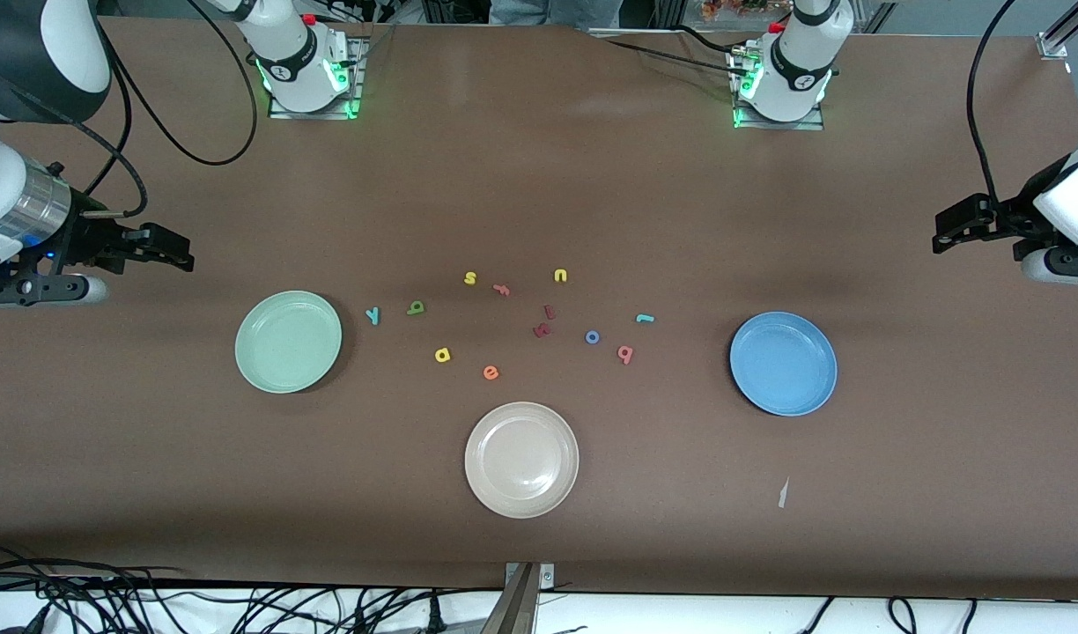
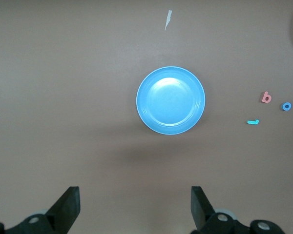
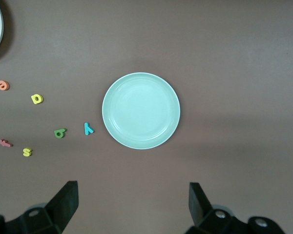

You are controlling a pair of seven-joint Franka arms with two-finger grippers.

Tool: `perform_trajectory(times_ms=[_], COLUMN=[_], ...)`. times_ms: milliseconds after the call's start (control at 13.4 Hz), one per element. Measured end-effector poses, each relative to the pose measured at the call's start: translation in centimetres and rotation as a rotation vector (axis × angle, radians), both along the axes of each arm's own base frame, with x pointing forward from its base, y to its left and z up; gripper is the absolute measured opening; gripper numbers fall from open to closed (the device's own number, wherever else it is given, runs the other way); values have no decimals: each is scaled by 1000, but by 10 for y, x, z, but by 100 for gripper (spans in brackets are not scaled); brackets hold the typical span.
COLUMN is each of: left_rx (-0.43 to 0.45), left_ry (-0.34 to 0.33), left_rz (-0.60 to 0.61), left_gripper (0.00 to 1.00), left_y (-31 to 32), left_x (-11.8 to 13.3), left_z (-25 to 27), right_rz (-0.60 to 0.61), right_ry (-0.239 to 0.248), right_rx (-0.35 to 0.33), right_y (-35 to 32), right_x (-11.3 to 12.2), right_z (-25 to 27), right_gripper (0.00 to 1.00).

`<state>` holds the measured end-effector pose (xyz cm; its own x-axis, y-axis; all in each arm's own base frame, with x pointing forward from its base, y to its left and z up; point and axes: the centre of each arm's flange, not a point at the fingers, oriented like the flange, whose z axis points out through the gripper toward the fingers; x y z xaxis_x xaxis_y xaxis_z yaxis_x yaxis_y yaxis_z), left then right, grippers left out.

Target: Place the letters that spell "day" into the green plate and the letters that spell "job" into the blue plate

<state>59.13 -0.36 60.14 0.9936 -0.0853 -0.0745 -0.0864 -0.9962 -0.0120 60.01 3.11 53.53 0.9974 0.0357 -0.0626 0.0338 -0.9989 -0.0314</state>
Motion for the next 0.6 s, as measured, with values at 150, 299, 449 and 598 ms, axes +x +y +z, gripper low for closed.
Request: perform_trajectory(times_ms=[150, 299, 449, 598], left_rx=[0, 0, 0, 0], left_ry=[0, 0, 0, 0], left_rz=[0, 0, 1, 2], left_gripper=[100, 100, 100, 100], left_y=[0, 0, 0, 1], left_x=[0, 0, 0, 0], left_z=[0, 0, 0, 0], right_rz=[1, 2, 3, 3], right_ry=[-1, -3, -5, -4], right_rx=[-5, -11, -11, -11], right_y=[-1, -1, -1, -1], right_x=[0, 0, 0, 0], right_z=[0, 1, 2, 2], right_gripper=[100, 100, 100, 100])
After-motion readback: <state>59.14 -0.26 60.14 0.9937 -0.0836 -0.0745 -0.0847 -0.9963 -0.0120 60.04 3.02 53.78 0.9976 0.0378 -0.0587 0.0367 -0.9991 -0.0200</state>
